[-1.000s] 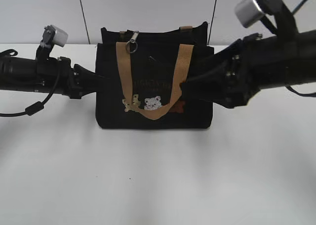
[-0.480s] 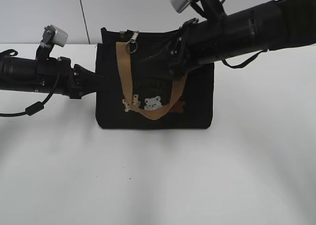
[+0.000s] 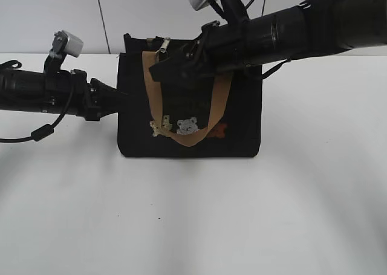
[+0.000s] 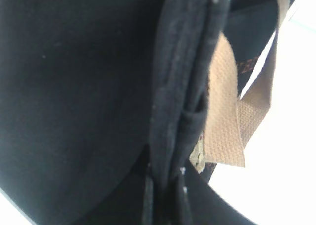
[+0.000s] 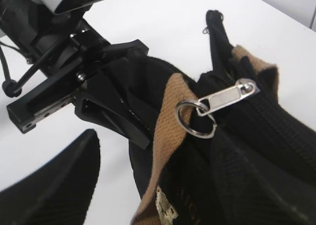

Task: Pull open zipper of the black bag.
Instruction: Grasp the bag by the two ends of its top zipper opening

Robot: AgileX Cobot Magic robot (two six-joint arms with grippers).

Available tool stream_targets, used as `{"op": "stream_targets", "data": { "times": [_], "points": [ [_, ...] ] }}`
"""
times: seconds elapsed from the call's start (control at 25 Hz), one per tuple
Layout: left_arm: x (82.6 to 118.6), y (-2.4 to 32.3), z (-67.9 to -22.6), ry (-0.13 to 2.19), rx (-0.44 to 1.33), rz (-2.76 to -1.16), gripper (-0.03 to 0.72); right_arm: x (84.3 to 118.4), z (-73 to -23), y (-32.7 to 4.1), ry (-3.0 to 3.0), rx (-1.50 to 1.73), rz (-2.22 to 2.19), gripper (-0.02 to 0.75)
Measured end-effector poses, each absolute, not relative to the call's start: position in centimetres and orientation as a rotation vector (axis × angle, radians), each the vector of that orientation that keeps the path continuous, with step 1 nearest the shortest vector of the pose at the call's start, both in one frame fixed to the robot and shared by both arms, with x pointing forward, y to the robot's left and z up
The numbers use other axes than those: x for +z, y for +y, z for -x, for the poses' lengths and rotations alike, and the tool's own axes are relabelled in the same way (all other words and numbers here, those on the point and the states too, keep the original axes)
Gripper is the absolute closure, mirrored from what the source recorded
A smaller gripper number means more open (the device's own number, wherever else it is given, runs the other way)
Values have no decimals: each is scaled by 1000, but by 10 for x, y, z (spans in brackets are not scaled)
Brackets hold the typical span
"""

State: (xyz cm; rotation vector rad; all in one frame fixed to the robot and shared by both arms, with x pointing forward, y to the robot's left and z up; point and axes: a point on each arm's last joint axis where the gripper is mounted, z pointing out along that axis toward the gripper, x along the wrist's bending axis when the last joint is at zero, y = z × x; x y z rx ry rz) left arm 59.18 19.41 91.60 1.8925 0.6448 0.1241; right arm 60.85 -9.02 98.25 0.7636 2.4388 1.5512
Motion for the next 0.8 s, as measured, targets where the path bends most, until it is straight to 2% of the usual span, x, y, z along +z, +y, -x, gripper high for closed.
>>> {"op": "stream_targets", "data": {
  "times": [0.44, 0.8],
  "points": [
    [916, 194, -592, 648, 126, -1895, 659, 962, -619, -85, 2419, 1597, -884, 202],
    [915, 195, -592, 654, 126, -1896, 660, 959, -626, -82, 2398, 1636, -906, 202]
  ]
}}
